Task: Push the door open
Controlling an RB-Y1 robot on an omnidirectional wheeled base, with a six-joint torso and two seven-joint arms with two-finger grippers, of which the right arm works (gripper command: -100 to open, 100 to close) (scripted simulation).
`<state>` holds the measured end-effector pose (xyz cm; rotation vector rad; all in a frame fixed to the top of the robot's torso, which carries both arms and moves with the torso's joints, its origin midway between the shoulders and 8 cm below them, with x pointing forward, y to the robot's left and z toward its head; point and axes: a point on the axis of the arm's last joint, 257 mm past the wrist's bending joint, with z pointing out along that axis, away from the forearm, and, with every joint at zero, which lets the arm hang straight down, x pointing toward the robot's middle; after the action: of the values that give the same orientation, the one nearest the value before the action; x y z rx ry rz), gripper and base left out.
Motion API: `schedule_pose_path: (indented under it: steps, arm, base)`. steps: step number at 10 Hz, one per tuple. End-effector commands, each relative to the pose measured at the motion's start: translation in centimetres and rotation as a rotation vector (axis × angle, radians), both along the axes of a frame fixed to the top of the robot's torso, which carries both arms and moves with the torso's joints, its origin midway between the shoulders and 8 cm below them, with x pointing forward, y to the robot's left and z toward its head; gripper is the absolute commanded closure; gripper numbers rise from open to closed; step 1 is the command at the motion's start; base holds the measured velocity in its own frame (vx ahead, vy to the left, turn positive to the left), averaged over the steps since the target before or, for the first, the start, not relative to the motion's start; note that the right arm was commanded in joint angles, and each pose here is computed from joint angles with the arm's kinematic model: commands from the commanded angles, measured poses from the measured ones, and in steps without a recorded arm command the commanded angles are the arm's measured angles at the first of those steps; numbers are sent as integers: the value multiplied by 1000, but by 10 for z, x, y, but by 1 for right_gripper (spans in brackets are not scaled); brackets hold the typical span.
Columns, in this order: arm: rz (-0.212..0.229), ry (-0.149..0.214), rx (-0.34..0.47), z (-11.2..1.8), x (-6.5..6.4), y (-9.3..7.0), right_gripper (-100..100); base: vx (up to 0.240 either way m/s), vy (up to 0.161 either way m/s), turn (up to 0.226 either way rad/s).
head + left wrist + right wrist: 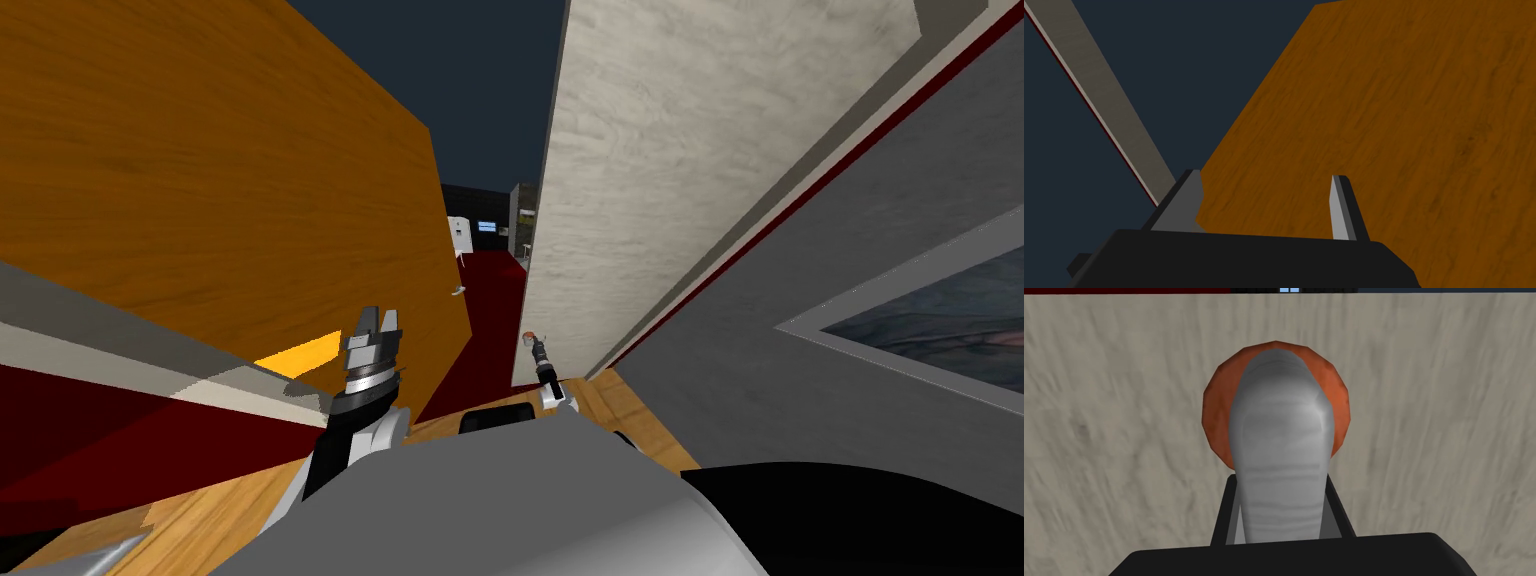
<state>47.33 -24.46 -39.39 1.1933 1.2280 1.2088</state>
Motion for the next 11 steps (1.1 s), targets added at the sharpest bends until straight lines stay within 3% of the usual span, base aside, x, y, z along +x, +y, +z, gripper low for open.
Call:
schedule_pose_path:
  steps: [1,11]
  arm:
    - [-31,-19,-13,8,5,-16,100]
    - [-177,-18,-22,9,5,-65,100]
  base:
    - [201,36,-67]
    - [191,73,-84]
